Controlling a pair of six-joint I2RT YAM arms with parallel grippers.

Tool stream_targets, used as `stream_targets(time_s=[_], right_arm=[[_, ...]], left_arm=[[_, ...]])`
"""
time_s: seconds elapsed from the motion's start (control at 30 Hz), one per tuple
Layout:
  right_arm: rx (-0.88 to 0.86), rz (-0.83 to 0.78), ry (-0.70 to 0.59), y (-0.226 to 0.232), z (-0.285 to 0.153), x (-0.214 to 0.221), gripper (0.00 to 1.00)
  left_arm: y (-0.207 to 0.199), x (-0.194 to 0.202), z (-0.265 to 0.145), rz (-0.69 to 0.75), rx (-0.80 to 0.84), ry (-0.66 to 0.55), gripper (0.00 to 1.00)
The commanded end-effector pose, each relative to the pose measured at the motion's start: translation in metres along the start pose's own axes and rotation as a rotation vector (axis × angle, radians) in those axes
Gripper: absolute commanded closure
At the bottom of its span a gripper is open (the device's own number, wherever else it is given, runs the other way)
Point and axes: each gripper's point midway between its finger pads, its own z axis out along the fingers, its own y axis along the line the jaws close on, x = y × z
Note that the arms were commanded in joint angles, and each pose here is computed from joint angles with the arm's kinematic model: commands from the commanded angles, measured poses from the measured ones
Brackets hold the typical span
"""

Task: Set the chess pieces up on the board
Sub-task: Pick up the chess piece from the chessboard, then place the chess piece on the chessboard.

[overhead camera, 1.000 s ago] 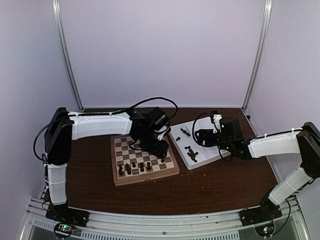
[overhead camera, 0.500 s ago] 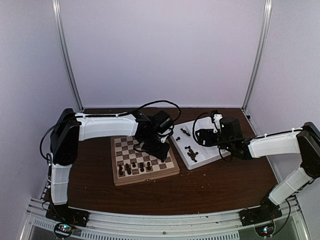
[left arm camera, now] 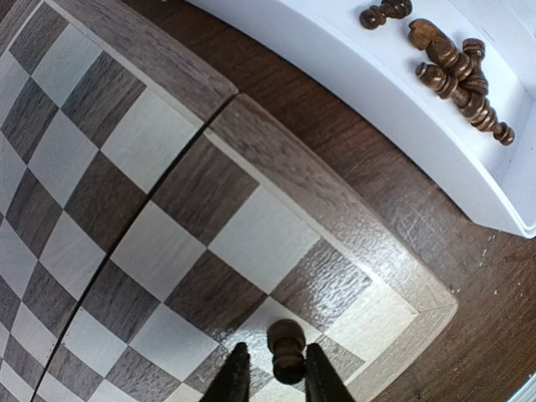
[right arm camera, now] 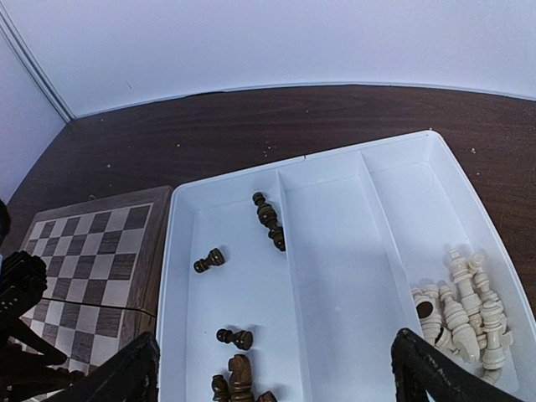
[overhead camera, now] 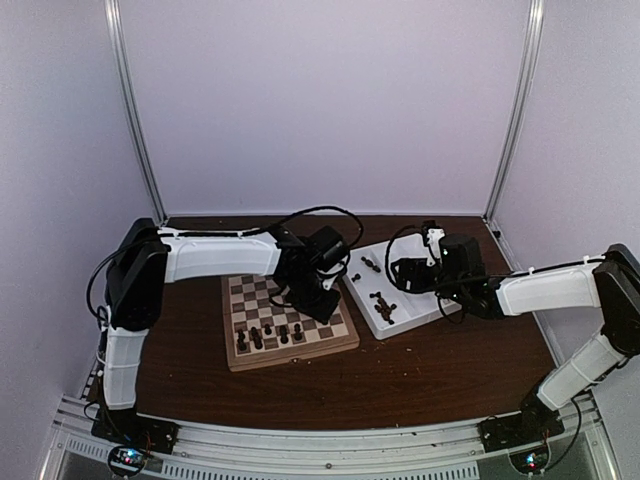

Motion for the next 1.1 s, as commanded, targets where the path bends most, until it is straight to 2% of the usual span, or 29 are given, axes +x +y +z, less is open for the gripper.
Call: stream_targets(time_s=[0.0, 0.07, 0.2, 0.6, 0.77, 1.07], right_arm=[[0.008, 0.01, -0.012, 0.0, 0.003, -0.007, 0.05], [0.007, 0.01, -0.009, 0.0, 0.004, -0.006, 0.06], [0.008, 0.009, -0.002, 0.001, 0.005, -0.005, 0.06], [0.004, 0.008, 0.012, 0.002, 0.009, -0.003, 0.06], [0.0, 0.01, 0.015, 0.003, 0.009, -0.003, 0.06], [-0.003, 0.01, 0.02, 0.003, 0.01, -0.002, 0.06]], left_arm=[[-0.004, -0.009, -0.004, 0.007, -0.001, -0.026, 0.82], [-0.003, -0.01, -0.006, 0.009, -0.008, -0.027, 0.89], [0.0, -0.013, -0.013, 0.013, -0.027, -0.044, 0.96], [0.019, -0.019, -0.053, 0.0, -0.084, -0.117, 0.98], [0.028, -0.011, -0.065, -0.051, -0.029, -0.104, 0.99], [0.05, 0.014, -0.075, -0.103, -0.025, -0.079, 1.0]])
